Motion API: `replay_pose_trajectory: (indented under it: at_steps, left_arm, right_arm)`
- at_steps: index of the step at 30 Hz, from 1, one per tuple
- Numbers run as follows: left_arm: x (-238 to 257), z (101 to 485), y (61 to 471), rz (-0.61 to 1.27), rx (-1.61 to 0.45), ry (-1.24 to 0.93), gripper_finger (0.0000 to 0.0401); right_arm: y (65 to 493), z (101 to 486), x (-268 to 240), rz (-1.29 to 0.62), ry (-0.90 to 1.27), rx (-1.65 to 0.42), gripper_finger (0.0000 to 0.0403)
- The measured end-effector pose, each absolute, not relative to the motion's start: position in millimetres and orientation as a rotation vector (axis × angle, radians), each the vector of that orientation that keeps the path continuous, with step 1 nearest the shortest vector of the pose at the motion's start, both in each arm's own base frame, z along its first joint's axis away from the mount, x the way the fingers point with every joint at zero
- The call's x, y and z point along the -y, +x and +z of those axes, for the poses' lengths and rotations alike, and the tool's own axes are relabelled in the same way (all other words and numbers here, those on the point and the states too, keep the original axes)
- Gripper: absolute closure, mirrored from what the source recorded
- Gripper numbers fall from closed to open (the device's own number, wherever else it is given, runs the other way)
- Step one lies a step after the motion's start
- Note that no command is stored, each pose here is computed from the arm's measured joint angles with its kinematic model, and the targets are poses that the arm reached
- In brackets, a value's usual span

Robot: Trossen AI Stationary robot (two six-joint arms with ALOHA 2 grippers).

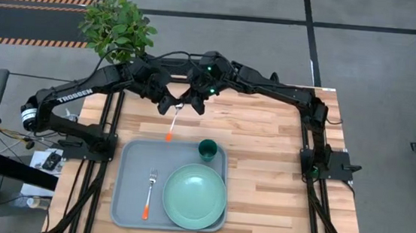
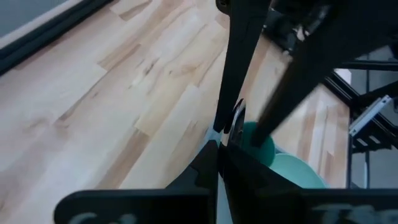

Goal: Pick and place plate/cup/fork/spoon on tray
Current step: Put the orange spoon to the left side of the orange fork on the blue serving tray

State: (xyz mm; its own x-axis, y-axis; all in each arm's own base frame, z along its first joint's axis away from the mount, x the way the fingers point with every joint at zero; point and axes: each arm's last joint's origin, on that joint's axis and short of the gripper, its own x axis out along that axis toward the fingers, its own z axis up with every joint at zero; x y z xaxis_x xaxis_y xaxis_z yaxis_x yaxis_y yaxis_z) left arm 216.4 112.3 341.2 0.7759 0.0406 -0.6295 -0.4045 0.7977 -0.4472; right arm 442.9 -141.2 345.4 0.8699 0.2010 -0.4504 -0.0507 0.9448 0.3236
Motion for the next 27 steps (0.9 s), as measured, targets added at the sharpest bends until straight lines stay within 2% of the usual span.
replay_pose_trajectory:
  at_steps: [8,12,22,27]
  left_arm:
    - [-111,338,213,0.294,-0.689,-0.617,0.0401]
    - [-101,342,200,0.293,-0.725,-0.655,0.0401]
    - [-29,366,133,0.417,-0.723,-0.766,0.0401]
    - [-2,334,110,0.413,-0.674,-0.950,0.0401]
  right_arm:
    - [425,357,162,0.082,0.325,-0.491,0.0194]
    - [401,369,176,0.035,0.344,-0.534,0.0161]
    - [341,397,186,-0.025,0.334,-0.652,0.0161]
    - [314,406,186,-0.034,0.325,-0.715,0.0164]
